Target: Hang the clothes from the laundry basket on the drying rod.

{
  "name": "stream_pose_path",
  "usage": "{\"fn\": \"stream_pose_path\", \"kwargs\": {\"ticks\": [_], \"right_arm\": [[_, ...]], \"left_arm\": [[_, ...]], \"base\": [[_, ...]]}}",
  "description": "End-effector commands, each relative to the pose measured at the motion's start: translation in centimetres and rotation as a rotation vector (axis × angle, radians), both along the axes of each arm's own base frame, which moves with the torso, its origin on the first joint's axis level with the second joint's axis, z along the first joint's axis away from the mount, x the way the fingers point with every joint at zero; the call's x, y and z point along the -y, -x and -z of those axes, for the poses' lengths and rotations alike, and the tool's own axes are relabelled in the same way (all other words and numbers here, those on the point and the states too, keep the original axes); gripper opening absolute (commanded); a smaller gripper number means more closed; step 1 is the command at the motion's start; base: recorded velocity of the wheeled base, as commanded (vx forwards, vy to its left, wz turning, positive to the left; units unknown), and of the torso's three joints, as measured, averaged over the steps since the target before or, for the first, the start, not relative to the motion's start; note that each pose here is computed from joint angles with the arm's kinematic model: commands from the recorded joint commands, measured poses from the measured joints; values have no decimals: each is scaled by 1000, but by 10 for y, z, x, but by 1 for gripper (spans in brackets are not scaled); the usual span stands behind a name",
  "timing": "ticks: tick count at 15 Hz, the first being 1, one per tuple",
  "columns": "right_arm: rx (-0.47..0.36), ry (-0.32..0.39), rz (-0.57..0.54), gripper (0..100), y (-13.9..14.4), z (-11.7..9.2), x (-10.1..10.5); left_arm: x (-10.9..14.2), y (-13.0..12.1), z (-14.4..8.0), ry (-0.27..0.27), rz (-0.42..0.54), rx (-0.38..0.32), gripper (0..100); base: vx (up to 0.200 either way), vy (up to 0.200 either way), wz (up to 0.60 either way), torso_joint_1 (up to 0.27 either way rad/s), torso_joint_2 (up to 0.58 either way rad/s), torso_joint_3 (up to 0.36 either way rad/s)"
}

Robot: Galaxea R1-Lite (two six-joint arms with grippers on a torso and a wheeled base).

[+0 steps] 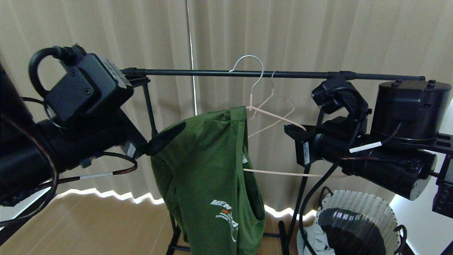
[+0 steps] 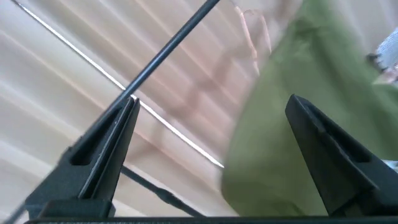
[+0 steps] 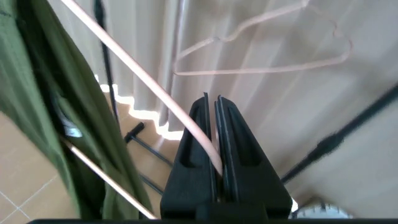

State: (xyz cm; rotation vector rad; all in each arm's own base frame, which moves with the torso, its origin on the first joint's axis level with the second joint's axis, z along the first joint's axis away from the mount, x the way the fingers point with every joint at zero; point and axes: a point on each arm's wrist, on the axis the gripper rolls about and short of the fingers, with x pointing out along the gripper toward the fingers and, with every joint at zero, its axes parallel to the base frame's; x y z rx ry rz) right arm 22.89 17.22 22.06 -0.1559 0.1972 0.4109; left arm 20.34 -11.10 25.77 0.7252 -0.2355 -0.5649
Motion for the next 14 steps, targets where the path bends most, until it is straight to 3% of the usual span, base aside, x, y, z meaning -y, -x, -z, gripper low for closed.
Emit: {"fn": "stream_pose_path", "kwargs": {"ticks": [1, 7, 14], "right_arm": [[8, -5, -1, 0, 2, -2, 2], [-7, -4, -58, 0, 6, 1, -5], [9, 2, -124, 0, 12, -2, -8]], "left_arm": [[9, -15, 11, -36, 5, -32, 100], [37, -21, 26, -69, 116, -82, 100], [40, -41, 22, -61, 108, -69, 100]], "base": [[0, 0, 0, 0, 0, 0], [0, 0, 0, 0, 0, 0], [0, 0, 0, 0, 0, 0]]}}
